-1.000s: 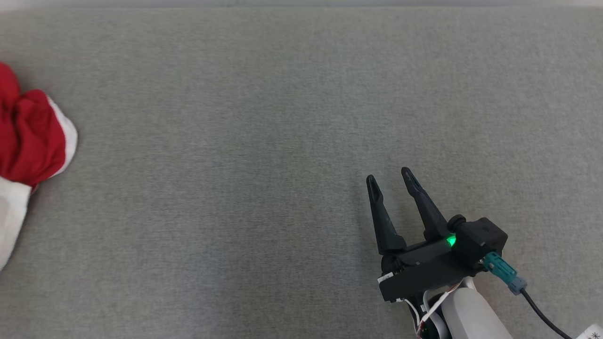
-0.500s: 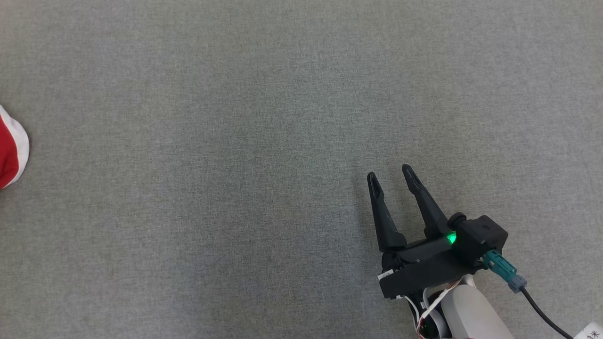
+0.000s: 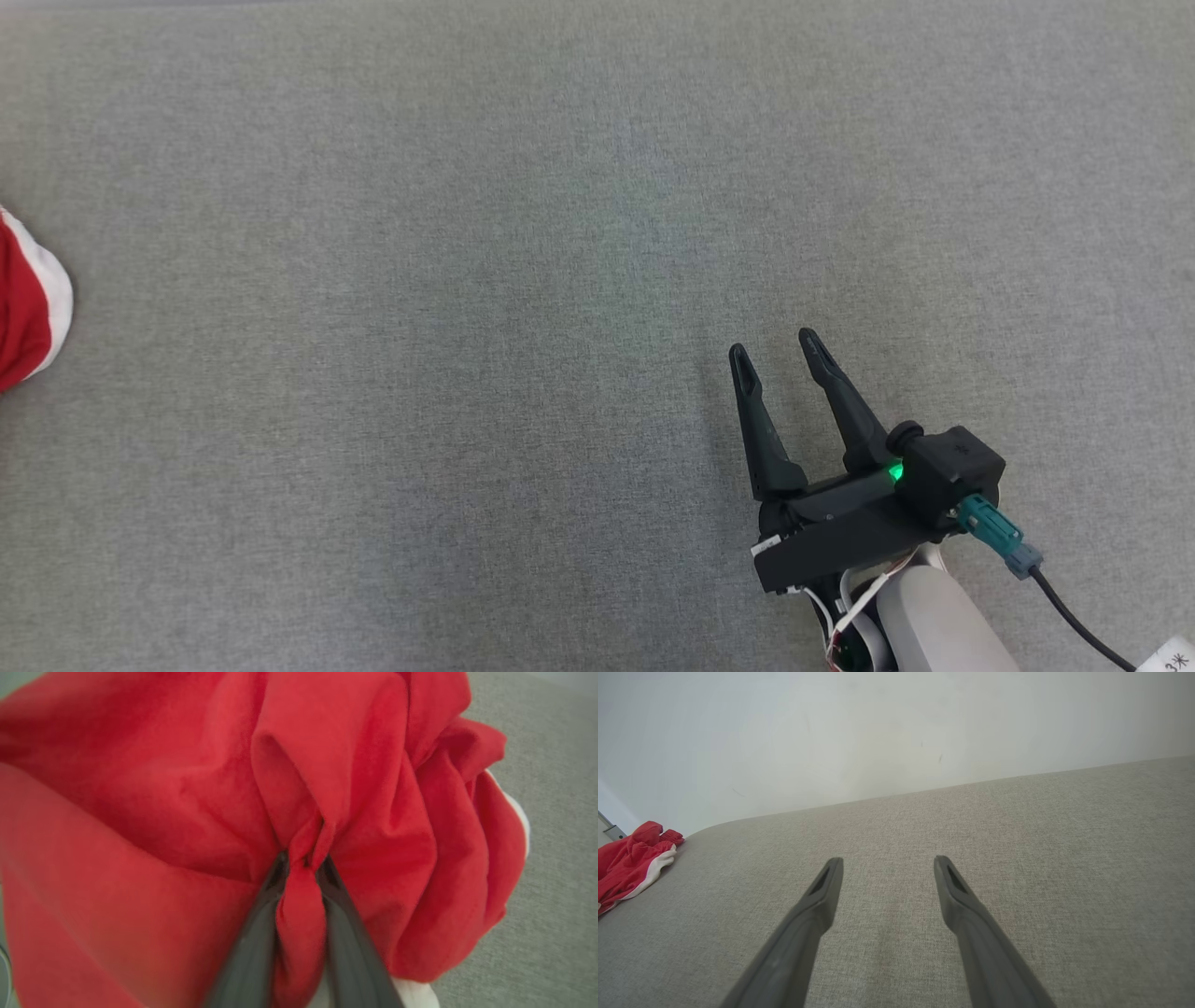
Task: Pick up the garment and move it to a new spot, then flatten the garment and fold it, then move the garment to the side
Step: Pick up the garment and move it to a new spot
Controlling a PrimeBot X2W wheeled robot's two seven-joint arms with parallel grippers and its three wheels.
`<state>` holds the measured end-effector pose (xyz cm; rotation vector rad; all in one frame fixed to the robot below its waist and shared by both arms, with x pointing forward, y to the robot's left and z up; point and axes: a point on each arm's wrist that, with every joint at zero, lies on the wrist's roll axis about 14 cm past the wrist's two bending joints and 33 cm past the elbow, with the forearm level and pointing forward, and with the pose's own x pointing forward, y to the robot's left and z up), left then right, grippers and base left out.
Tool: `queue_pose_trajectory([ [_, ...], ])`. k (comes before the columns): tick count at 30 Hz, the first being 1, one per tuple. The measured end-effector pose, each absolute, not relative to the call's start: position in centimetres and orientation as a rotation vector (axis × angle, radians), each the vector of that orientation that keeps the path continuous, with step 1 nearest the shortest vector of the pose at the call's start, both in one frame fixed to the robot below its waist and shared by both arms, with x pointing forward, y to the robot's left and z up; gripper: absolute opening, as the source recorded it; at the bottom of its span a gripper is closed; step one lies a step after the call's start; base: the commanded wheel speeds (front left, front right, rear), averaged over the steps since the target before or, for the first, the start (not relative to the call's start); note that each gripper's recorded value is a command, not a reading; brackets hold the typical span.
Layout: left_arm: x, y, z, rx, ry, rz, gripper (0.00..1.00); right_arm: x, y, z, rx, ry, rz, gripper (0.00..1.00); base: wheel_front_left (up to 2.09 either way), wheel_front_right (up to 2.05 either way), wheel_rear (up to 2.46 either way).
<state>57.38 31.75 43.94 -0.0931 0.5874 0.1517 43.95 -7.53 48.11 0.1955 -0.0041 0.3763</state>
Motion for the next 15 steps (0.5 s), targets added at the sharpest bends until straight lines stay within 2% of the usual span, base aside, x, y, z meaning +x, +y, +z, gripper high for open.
queue_pose_trajectory([
  [6, 57.6, 31.9, 46.4, -0.085, 0.466, 0.147, 0.00, 43.4, -7.2, 48.5, 0.194, -0.002, 0.384, 1.00, 0.00, 0.00, 0.00],
  [12, 58.7, 31.2, 52.5, -0.122, 0.225, 0.118, 0.00, 43.0, -7.0, 49.1, 0.187, -0.010, 0.391, 1.00, 0.00, 0.00, 0.00],
  [15, 58.7, 31.1, 55.7, -0.207, 0.106, 0.117, 0.00, 43.0, -6.6, 49.8, 0.184, -0.024, 0.402, 1.00, 0.00, 0.00, 0.00],
])
